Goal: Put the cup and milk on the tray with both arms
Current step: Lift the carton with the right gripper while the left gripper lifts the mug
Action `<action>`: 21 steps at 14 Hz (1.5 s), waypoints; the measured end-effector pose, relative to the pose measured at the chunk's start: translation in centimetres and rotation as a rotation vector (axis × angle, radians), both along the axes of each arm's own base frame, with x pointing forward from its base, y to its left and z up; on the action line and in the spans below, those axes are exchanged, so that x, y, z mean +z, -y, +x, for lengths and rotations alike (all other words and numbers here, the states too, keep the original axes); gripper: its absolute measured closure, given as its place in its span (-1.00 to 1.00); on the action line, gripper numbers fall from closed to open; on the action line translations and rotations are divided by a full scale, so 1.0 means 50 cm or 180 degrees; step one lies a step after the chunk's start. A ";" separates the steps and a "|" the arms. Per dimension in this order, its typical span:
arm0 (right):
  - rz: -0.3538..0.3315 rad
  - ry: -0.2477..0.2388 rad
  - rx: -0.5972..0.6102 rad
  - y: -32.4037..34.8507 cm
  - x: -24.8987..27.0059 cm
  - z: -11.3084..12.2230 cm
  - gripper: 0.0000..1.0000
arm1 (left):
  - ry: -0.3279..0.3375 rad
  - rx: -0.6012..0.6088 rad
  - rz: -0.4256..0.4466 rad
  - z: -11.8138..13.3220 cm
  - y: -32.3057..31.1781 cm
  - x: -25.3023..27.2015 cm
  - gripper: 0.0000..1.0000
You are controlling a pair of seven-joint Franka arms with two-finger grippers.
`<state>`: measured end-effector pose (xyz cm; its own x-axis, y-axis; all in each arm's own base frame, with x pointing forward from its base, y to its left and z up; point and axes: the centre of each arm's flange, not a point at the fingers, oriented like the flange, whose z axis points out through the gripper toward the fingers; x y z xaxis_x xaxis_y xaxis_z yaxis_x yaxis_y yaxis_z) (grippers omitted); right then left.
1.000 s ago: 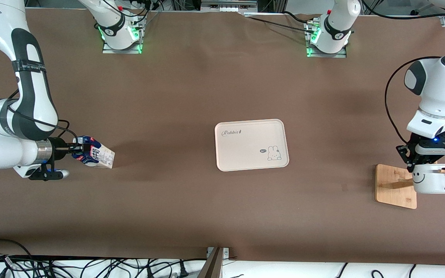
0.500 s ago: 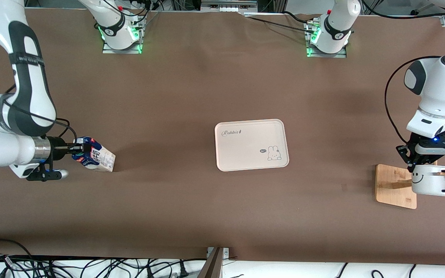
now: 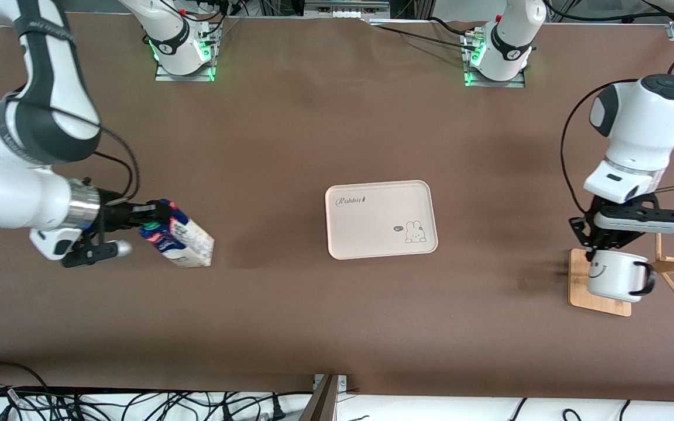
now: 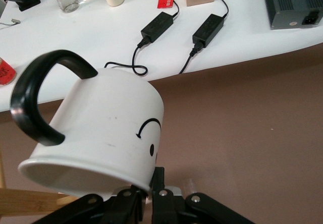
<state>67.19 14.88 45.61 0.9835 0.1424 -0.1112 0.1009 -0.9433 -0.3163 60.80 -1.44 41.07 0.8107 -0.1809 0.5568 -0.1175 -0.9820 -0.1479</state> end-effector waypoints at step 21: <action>-0.0164 -0.0163 0.0200 -0.604 -0.082 -0.151 0.34 | -0.2323 0.0326 -0.0229 -0.003 0.121 0.076 0.82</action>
